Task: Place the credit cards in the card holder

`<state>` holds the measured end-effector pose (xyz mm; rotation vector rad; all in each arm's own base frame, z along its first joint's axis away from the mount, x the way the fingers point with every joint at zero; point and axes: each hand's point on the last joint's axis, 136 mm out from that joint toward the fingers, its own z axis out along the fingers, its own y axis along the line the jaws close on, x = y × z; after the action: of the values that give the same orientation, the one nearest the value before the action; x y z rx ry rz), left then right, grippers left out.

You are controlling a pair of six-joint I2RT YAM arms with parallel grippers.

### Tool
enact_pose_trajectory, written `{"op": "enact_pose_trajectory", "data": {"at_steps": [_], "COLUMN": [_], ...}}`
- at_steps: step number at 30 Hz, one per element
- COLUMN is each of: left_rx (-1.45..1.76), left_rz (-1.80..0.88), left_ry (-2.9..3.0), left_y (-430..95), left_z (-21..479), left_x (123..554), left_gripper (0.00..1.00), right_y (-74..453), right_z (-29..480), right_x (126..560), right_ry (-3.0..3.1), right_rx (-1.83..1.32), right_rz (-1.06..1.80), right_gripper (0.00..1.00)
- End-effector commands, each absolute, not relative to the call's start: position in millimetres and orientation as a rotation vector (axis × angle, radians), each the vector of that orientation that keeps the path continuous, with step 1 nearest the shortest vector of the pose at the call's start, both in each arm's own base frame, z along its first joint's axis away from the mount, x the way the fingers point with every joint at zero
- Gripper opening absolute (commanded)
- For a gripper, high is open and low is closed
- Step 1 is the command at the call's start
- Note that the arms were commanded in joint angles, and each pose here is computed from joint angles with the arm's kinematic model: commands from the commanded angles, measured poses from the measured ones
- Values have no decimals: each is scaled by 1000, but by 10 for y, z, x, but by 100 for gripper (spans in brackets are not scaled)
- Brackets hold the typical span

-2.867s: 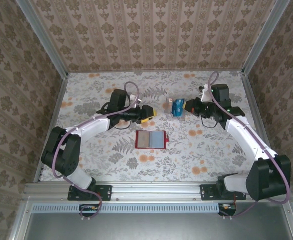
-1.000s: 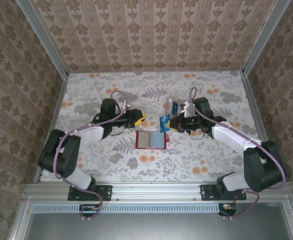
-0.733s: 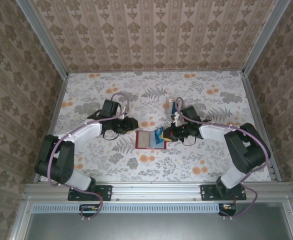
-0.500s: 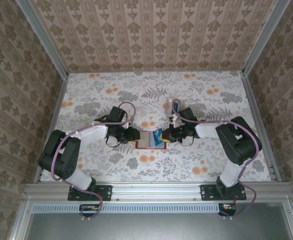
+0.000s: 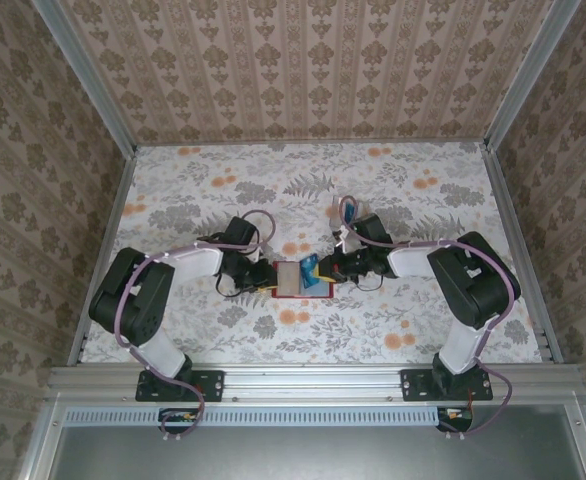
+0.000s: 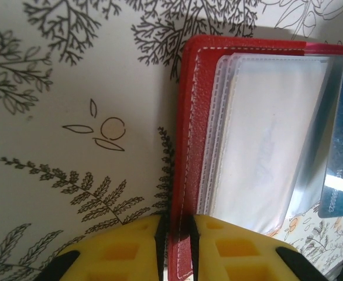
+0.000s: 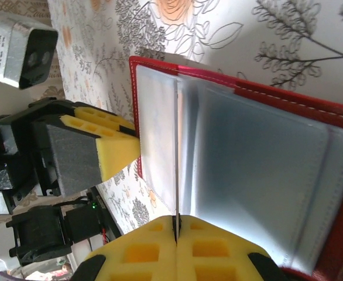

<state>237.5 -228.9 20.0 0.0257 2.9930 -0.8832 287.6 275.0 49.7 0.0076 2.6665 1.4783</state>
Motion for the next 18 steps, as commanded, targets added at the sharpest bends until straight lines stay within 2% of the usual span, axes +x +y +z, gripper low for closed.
{"op": "enact_pose_trajectory", "data": {"at_steps": [1, 18], "left_rx": [-4, -70], "left_rz": [-842, -789], "left_ry": [3036, 3067], "left_y": [-2259, -2164], "left_z": [113, 7], "left_x": [2326, 2256], "left_gripper": [18, 9], "right_y": [2805, 2700], "right_z": [438, 234], "right_x": [2796, 2722], "right_ry": [2663, 2660], "right_rx": [-45, 92], "right_rz": [1518, 1486], "right_gripper": [3, 1]}}
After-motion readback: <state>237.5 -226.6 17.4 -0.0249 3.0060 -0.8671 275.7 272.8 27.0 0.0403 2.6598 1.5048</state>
